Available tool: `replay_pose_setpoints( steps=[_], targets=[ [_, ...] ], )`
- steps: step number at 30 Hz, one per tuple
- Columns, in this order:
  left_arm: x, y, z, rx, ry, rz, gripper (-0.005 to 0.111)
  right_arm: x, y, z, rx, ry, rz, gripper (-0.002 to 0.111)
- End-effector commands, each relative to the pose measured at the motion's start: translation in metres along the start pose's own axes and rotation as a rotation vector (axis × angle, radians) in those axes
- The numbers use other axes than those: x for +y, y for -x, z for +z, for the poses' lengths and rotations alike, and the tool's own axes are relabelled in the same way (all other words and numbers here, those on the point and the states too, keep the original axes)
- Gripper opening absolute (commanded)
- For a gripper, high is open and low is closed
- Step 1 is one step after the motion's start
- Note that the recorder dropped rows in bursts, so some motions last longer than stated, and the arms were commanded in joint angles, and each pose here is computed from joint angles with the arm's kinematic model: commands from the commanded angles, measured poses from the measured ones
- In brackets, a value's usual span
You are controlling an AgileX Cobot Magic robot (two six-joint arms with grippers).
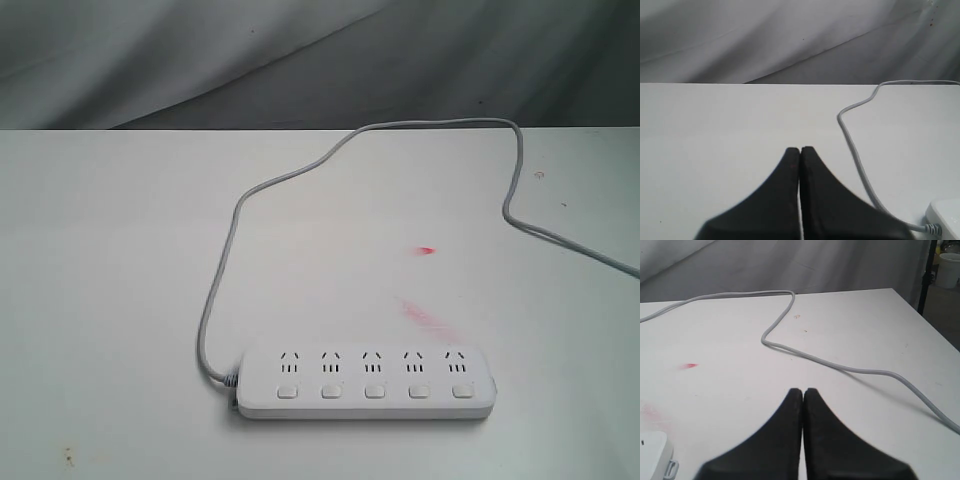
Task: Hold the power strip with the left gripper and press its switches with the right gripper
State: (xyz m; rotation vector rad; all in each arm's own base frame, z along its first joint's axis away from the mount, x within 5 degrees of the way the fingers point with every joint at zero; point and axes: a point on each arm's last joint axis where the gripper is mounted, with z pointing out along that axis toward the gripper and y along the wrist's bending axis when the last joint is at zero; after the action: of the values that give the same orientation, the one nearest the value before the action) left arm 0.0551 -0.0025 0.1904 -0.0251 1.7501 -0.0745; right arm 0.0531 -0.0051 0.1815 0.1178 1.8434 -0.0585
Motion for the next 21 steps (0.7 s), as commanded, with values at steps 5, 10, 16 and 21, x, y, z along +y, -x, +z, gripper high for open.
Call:
replay_pose_setpoints(
  steps=[5,10,16,21],
  targets=[
    [-0.002,0.013,-0.005,-0.034,-0.021,-0.022,0.001,-0.001,0.000,0.000,-0.016,-0.010,-0.006,0.000],
    [-0.006,0.066,-0.014,-0.092,-0.023,0.089,0.001,-0.001,0.000,0.000,-0.016,-0.010,-0.006,0.000],
    [-0.011,0.152,0.013,-0.055,-0.019,0.240,0.001,-0.001,0.000,0.000,-0.016,-0.010,-0.006,0.000],
    [-0.011,0.203,0.067,0.087,-0.012,0.243,0.001,-0.001,0.000,0.000,-0.016,-0.010,-0.006,0.000]
  ],
)
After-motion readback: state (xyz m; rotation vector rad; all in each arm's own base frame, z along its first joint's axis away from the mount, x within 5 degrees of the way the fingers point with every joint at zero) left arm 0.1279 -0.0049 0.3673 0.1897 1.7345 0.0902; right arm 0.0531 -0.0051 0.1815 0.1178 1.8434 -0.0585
